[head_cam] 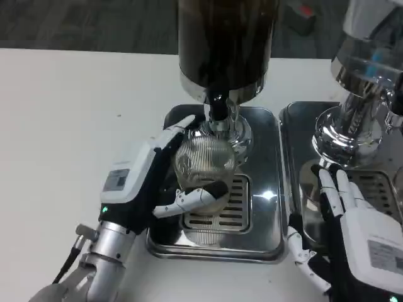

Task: Grasp the cup under the faucet to collect the drink, then remove the cup.

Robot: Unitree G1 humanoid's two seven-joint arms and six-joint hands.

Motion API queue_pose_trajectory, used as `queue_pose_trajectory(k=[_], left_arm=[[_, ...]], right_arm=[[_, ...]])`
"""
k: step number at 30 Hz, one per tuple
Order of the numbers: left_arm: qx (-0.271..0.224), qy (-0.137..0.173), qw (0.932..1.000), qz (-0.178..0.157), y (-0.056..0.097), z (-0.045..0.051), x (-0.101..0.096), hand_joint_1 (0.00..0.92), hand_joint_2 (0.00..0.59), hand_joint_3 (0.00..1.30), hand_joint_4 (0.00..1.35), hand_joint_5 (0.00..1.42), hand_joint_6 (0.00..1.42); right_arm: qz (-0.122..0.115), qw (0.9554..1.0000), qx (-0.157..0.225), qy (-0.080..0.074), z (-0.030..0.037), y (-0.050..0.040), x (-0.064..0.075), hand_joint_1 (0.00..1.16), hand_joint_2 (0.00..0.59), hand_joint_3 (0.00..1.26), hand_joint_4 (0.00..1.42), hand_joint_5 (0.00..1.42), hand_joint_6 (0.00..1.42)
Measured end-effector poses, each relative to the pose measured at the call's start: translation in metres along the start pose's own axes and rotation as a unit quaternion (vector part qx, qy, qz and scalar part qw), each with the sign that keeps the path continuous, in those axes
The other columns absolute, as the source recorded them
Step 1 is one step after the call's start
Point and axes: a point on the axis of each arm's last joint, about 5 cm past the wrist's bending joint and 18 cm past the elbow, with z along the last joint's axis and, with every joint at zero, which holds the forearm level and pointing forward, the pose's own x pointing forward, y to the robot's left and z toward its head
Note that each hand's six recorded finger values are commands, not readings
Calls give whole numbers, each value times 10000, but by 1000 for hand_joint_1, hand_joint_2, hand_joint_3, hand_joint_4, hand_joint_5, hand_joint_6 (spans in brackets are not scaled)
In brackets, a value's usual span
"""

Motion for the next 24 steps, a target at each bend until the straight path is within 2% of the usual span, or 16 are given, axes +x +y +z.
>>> queue_pose_trajectory(k=[4, 7, 12, 15, 17, 19, 24], left_arm=[[-175, -16, 9995, 265, 102, -37, -39, 0, 2, 186, 202, 467, 369], [-214, -1, 9983, 540, 235, -89, -70, 0, 10, 158, 202, 402, 320], [-254, -151, 9971, 695, 441, -140, -175, 0, 32, 55, 54, 250, 185], [-226, -152, 9974, 672, 550, -166, -223, 0, 46, 29, 5, 193, 156], [-187, -171, 9982, 540, 622, -181, -279, 0, 50, 21, 0, 170, 143], [-158, -228, 9986, 449, 677, -178, -315, 0, 57, 8, 0, 152, 114], [-374, -470, 9969, 506, 790, -103, -312, 0, 74, 0, 0, 89, 27]], right_arm=[[-11, 10000, 10, -29, -1, -7, 20, 242, 492, 64, 1, 65, 157], [1, 9999, -67, -83, -23, -26, 46, 231, 497, 64, 0, 42, 132], [84, 9994, -257, -203, -59, -58, 85, 215, 506, 54, 0, 26, 88], [167, 9982, -466, -327, -96, -87, 109, 205, 515, 51, 0, 15, 81], [239, 9969, -629, -398, -135, -114, 121, 199, 519, 45, 0, 15, 71], [289, 9961, -724, -413, -162, -133, 132, 199, 528, 44, 0, 6, 66], [303, 9946, -842, -534, -142, -148, 181, 198, 531, 44, 0, 0, 55]])
